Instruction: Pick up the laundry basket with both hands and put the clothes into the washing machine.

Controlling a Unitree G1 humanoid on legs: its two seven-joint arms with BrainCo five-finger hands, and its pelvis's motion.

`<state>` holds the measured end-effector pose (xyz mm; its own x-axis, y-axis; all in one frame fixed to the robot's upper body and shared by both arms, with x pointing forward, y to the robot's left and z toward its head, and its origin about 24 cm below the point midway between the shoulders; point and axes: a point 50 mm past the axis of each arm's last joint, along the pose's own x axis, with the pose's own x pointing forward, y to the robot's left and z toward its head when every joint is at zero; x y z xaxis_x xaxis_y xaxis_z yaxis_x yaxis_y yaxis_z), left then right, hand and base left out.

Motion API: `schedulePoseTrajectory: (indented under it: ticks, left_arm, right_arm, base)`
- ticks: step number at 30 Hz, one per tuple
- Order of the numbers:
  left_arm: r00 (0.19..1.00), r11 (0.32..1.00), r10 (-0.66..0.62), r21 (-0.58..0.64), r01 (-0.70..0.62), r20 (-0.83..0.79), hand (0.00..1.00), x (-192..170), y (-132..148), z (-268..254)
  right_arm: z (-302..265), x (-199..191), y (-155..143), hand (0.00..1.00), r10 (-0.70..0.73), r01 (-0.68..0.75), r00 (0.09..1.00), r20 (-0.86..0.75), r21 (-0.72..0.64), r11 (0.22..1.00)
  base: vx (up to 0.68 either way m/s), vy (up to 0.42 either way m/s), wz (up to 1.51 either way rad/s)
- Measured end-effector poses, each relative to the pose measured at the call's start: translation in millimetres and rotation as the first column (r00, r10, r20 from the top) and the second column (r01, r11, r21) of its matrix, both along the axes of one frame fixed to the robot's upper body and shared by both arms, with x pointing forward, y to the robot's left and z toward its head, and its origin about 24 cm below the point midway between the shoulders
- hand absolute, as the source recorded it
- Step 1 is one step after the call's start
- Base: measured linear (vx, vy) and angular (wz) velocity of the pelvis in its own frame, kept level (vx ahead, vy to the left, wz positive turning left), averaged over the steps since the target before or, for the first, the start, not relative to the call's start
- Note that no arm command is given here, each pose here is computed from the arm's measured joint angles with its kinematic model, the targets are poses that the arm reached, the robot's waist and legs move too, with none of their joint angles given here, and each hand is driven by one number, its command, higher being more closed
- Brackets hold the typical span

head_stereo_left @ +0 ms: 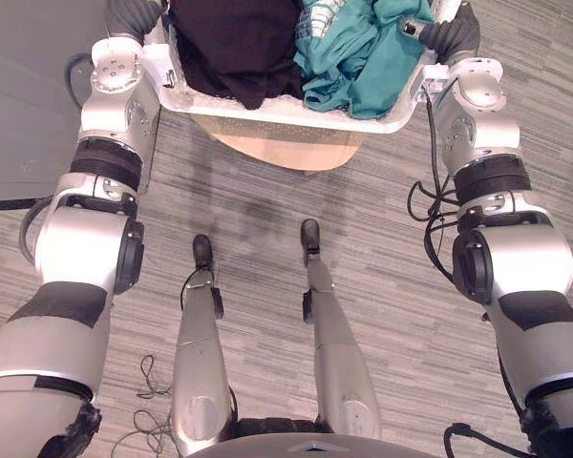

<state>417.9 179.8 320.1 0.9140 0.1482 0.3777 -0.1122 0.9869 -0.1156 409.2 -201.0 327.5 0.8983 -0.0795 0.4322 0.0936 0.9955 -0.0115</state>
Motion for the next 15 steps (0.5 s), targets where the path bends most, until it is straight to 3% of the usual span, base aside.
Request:
schedulePoseTrajectory:
  ticks: [1,2,7,15]
  left_arm:
    - [1.000,1.000,0.004,-0.001,-0.004,0.008,1.00,-1,2,3]
    - [1.000,1.000,0.013,0.006,-0.013,0.021,0.00,-2,4,8]
    - [0.996,1.000,0.012,-0.008,-0.012,0.092,0.00,-8,10,24]
    - [0.994,0.995,0.058,0.072,-0.065,0.096,0.00,-11,23,29]
  right_arm:
    - [4,-1,1,0.00,0.003,-0.003,1.000,0.009,0.000,1.000]
    - [7,-1,3,0.00,0.007,-0.007,1.000,0.018,0.000,1.000]
    - [15,-2,5,0.00,0.022,-0.021,0.999,0.032,-0.007,1.000]
    - [14,0,9,0.00,0.064,-0.064,0.998,0.002,-0.058,0.996]
  base:
    - [-0.03,0.006,-0.11]
    - [-0.04,0.002,-0.11]
    - [-0.04,-0.002,-0.02]
    - [-0.01,0.001,0.00]
